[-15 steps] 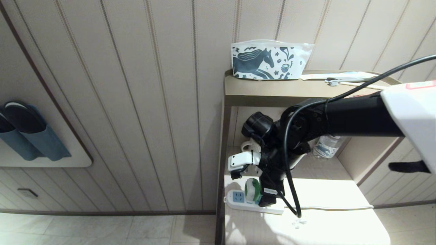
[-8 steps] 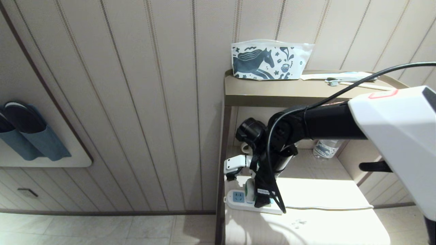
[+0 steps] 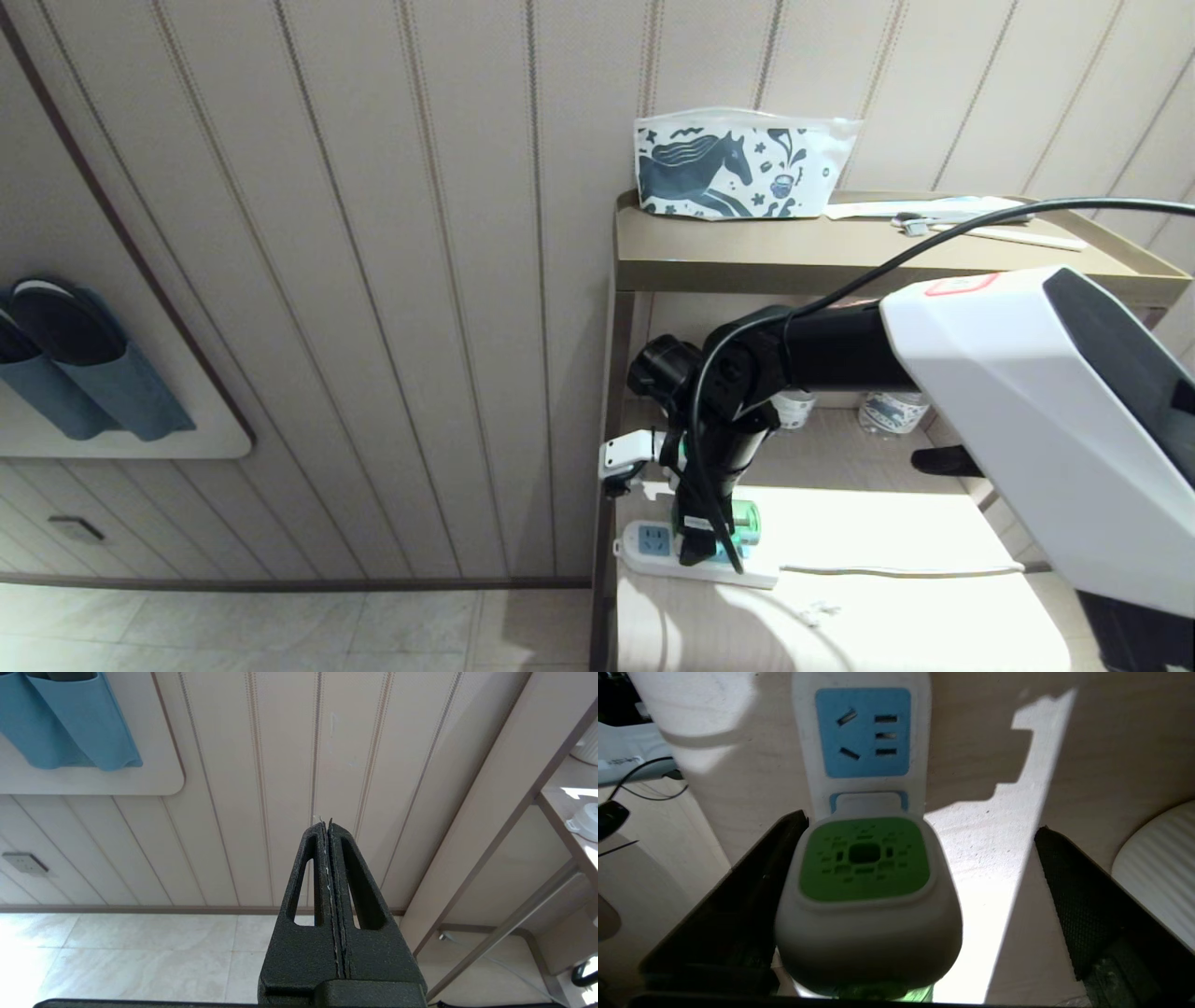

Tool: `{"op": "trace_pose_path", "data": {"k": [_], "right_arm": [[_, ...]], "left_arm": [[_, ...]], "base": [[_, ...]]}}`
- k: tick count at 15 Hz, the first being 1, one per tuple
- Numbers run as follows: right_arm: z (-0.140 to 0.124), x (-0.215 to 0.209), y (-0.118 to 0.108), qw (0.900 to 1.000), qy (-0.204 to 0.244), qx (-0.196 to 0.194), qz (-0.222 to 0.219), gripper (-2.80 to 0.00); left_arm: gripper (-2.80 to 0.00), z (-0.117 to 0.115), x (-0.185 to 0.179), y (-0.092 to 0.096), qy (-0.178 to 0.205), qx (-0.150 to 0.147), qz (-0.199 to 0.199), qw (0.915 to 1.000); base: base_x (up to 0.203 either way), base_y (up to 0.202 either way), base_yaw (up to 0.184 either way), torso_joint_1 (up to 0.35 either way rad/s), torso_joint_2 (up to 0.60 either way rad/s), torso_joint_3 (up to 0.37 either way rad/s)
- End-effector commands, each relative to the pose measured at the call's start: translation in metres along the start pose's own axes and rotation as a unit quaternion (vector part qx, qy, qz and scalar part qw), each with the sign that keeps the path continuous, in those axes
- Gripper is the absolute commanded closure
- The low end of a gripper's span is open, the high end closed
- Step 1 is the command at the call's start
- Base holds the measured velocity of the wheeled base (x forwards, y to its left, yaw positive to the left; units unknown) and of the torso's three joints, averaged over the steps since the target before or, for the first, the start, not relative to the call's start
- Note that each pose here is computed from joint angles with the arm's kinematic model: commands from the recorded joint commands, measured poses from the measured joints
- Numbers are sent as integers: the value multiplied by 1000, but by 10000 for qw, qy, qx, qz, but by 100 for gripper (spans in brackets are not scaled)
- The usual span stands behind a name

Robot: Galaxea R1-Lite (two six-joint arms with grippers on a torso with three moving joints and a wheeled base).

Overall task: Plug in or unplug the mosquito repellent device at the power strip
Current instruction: Hold the socket with your left hand and unplug it with your right hand

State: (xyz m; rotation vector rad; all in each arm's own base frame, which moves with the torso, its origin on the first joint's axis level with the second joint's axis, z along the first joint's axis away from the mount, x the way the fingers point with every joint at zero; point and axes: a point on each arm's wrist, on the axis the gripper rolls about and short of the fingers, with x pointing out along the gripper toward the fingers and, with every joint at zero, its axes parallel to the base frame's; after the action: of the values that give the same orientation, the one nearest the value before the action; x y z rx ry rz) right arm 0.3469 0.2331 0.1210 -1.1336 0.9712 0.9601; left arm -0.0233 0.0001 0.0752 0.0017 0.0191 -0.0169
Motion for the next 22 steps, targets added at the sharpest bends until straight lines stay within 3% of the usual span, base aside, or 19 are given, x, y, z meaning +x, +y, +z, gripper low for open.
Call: {"op": "trace_pose_path", "data": {"k": [1, 22], "right_arm": [[3, 6, -2, 10000, 12, -16, 9, 0], [1, -22, 16, 9999, -121, -5, 34, 0]], "left_arm": [[0, 0, 0, 0, -3, -1, 0, 10000], [0, -1, 0, 0, 89, 22, -8, 10000]], "base": [[0, 0, 0, 0, 0, 0], [0, 0, 0, 0, 0, 0]]}}
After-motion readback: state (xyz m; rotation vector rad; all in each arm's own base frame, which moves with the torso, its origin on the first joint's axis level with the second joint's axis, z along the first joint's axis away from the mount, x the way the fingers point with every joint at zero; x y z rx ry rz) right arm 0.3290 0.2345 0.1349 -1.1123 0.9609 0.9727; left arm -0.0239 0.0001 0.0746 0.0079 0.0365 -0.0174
